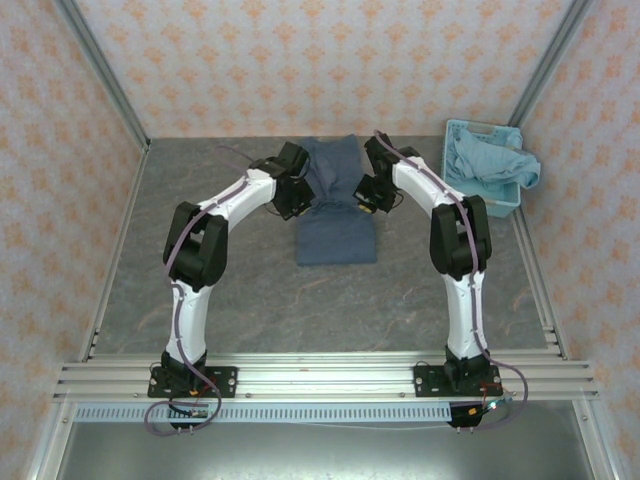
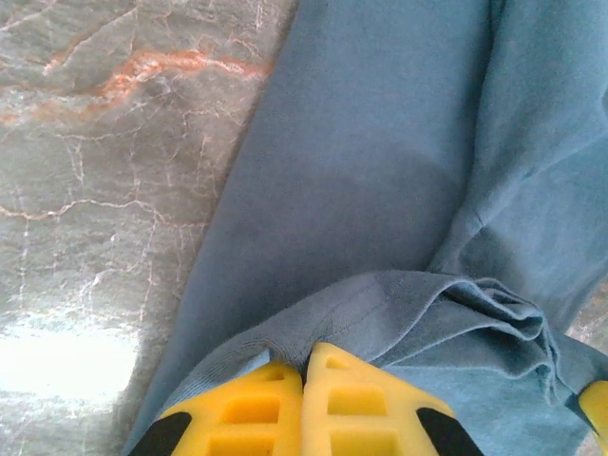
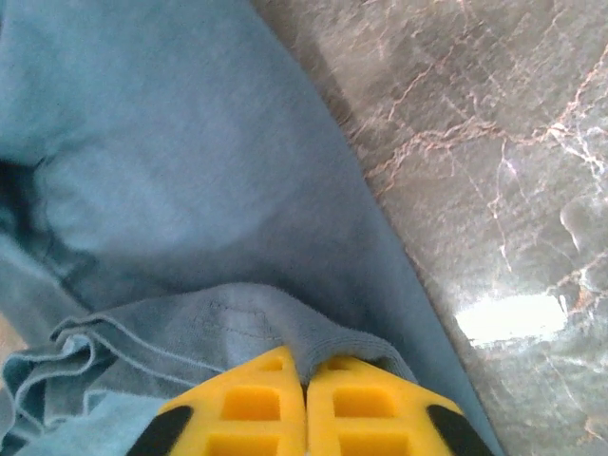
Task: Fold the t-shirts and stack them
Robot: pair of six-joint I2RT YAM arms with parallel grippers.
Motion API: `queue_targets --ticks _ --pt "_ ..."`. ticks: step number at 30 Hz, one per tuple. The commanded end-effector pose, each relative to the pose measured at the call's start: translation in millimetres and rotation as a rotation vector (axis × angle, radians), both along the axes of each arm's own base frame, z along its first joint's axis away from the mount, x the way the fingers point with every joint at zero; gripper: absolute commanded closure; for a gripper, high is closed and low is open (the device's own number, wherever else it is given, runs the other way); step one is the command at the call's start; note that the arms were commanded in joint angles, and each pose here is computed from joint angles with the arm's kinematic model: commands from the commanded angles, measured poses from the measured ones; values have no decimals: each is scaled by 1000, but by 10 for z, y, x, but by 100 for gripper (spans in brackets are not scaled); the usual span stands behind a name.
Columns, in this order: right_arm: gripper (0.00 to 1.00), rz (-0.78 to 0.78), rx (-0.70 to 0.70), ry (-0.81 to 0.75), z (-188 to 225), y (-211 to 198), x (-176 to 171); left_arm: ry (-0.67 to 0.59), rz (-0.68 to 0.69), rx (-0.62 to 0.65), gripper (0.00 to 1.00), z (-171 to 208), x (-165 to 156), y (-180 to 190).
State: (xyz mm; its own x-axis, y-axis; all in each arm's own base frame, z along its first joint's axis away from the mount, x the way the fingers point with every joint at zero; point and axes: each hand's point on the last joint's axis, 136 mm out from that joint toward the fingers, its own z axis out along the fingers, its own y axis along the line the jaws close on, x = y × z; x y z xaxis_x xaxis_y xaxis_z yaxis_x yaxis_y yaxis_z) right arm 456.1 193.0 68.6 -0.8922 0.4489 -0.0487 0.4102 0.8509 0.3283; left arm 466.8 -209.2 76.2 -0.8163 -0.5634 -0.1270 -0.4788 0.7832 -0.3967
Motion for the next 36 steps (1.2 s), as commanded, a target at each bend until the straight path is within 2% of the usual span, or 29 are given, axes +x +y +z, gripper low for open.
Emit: queue_targets --ticks 1,3,4,8,10,14,17,24,31,36 --pt "66 1 -10 -20 33 -84 119 15 2 51 81 38 21 143" --pt "51 15 -17 -58 144 -115 181 4 26 91 57 127 -2 253" --pt "47 23 -19 -75 212 -125 194 -9 38 103 49 185 -26 296" --pt "40 39 -30 -106 431 -203 65 -53 99 63 43 368 -261 381" --pt "39 36 -25 -91 427 -241 -128 -39 128 -12 42 352 -491 321" --pt "39 6 46 -57 311 -265 -632 48 165 -156 42 66 -1005 78" --pt "39 -8 111 -42 245 -207 -947 85 205 -234 42 -117 -1215 -72" --pt "42 -44 178 53 -108 -66 -1330 144 276 -260 43 -392 -1269 -124" --pt "47 -58 143 100 -347 -78 -1347 169 271 -226 52 -503 -1240 -135" --pt "56 -55 124 127 -445 -58 -1272 155 265 -215 64 -533 -1118 -173"
